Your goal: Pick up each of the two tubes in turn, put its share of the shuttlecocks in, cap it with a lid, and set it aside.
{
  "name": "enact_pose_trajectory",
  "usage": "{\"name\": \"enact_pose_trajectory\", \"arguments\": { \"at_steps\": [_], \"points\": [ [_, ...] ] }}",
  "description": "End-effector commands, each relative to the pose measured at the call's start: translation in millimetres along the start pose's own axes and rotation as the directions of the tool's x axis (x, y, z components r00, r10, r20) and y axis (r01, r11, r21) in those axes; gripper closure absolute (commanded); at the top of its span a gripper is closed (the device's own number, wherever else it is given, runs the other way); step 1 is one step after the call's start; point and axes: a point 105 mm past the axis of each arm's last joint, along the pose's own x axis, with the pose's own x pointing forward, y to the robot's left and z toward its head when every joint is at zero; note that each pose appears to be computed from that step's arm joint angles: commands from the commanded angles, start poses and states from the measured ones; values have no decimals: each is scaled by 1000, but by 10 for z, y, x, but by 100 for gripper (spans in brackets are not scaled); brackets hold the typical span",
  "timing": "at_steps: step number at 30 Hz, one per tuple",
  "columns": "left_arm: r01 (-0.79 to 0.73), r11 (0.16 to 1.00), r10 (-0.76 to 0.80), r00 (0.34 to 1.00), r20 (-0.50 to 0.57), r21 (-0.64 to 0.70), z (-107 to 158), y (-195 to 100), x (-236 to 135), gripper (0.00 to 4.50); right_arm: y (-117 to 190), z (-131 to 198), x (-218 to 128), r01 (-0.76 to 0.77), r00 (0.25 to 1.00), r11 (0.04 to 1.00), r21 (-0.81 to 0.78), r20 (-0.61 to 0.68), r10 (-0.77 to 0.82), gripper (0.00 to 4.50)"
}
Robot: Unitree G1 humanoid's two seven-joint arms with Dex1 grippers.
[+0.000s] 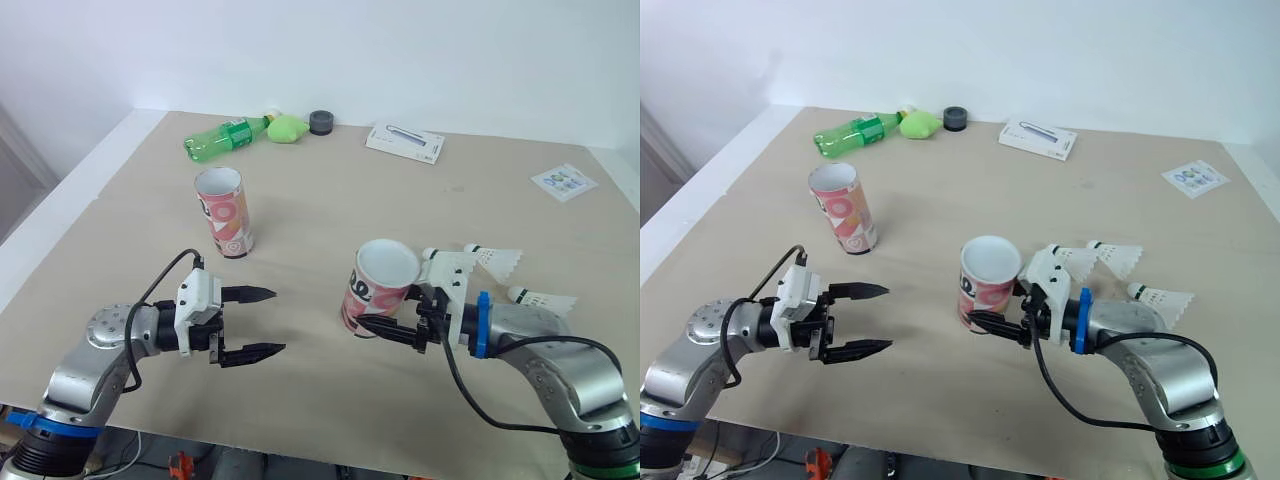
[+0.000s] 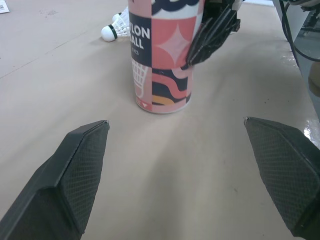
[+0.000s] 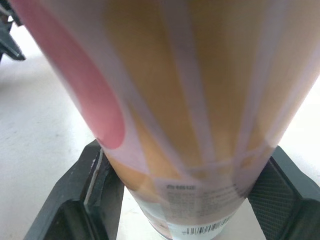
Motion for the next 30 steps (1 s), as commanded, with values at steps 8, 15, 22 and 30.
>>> {"name": "enact_pose_trajectory", "arguments": {
  "at_steps": [8,15,22,30],
  "points": [
    [37,996,-42,997,61,79,174,134,412,0,-349,688,-934,318,929,948,-16,206,-308,111],
    [91,988,-106,987,118,125,356,269,885,0,-874,723,-2275,783,528,581,224,255,-810,111],
    [122,982,-142,980,140,146,488,400,1269,0,-1190,133,-2925,908,135,126,400,4,-991,111],
    [160,971,-182,976,117,176,447,407,1373,0,-1412,-532,-2997,853,56,-73,516,-230,-972,111]
  ]
}}
